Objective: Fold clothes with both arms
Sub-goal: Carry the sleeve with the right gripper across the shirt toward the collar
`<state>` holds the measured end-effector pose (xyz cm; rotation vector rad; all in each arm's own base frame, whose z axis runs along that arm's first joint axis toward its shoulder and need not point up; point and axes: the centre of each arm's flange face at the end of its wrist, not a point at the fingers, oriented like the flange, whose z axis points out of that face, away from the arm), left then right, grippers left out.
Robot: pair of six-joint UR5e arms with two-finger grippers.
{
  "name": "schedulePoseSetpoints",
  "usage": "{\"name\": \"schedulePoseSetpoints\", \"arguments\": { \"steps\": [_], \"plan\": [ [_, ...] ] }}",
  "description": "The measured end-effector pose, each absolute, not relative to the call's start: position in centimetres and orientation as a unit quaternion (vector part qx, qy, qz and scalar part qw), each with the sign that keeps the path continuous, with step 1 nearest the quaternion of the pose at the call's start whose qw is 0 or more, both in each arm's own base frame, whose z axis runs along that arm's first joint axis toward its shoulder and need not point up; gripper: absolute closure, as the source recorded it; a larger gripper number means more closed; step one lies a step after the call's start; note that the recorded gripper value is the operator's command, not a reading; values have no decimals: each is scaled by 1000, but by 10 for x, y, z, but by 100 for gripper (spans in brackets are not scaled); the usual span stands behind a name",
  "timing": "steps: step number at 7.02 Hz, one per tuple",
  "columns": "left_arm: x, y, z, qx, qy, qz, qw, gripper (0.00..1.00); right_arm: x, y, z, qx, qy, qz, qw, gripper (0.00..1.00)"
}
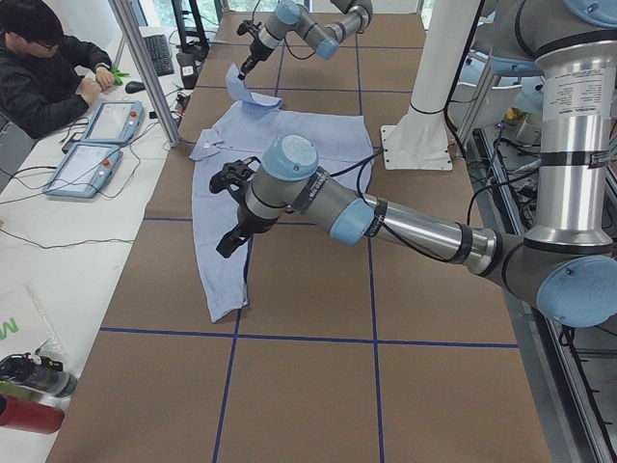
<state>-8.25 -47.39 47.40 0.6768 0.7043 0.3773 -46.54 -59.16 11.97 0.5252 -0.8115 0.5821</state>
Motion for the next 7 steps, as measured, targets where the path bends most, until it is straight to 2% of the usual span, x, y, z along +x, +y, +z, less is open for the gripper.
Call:
{"name": "schedulePoseSetpoints", "arguments": {
  "steps": [2,4,5,6,7],
  "plan": [
    [-83,-474,474,323,336,179,866,0,-539,-588,64,237,-350,290,859,100],
    [-83,-474,473,324,336,179,866,0,-596,-581,40,223,-329,291,870,100],
    [-83,-474,473,324,336,180,866,0,-617,-579,32,215,-320,292,875,91],
    [-83,-474,473,324,336,180,866,0,-634,-580,21,205,-313,300,877,26],
    [-83,-474,473,324,336,179,866,0,-645,-580,3,196,-312,309,877,1]
  ]
}}
